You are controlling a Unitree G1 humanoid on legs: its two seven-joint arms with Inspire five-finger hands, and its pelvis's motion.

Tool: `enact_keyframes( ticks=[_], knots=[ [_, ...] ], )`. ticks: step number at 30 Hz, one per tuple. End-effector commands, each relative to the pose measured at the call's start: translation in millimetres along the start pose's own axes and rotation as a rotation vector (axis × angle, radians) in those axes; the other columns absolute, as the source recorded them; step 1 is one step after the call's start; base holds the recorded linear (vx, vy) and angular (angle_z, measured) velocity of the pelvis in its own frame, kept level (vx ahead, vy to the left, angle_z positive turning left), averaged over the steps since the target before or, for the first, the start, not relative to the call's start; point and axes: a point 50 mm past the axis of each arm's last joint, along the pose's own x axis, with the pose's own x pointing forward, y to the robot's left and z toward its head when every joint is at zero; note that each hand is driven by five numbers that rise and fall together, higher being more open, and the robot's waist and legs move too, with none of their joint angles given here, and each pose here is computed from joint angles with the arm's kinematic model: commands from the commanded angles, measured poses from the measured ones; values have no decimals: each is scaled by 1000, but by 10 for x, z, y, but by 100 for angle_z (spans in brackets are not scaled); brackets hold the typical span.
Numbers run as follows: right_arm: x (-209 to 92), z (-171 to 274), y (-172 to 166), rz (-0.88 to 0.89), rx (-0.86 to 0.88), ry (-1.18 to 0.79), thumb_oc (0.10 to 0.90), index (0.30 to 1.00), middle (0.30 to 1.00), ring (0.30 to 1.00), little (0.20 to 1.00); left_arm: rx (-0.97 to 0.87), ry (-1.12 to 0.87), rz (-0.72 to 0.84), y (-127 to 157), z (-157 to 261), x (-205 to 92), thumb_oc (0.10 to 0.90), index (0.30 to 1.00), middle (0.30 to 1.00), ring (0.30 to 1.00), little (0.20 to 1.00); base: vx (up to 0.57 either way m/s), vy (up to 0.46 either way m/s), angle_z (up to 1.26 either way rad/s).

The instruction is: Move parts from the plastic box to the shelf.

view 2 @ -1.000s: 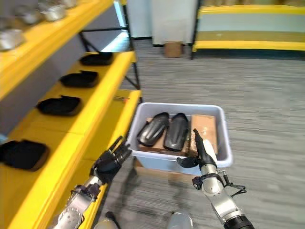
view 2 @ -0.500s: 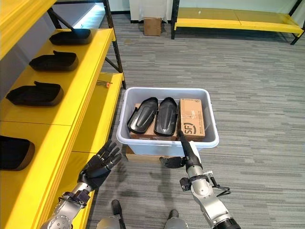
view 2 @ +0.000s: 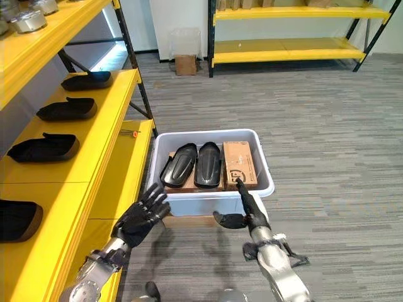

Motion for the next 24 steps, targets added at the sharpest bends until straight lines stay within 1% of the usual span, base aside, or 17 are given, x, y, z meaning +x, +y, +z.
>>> enact_keyframes(
  ticks=[1,14,16,19,21,24],
  knots=[
    [191,383,-43,6,6,-181,900,1000,1000,1000,1000,116,-320,-187,-250,732,267,900,1000,1000,1000,1000,62,-19,-18],
    [215,445,-48,-3,-19,-186,900,1000,1000,1000,1000,108,-291,-177,-200,692,162,900,1000,1000,1000,1000,53,-40,-4],
    [224,487,-39,10,-49,-210,900,1000,1000,1000,1000,113,-297,-161,-194,696,159,900,1000,1000,1000,1000,68,29,1],
    [265,564,-31,20,-81,-240,900,1000,1000,1000,1000,128,-300,-127,-163,704,156,900,1000,1000,1000,1000,85,180,-8],
    [299,637,-68,-11,-73,-264,900,1000,1000,1000,1000,220,-252,-120,-115,705,142,900,1000,1000,1000,1000,109,348,-20],
    [312,688,-98,-46,-30,-276,900,1000,1000,1000,1000,202,-207,-91,0,693,68,900,1000,1000,1000,1000,39,196,-5]
  ],
)
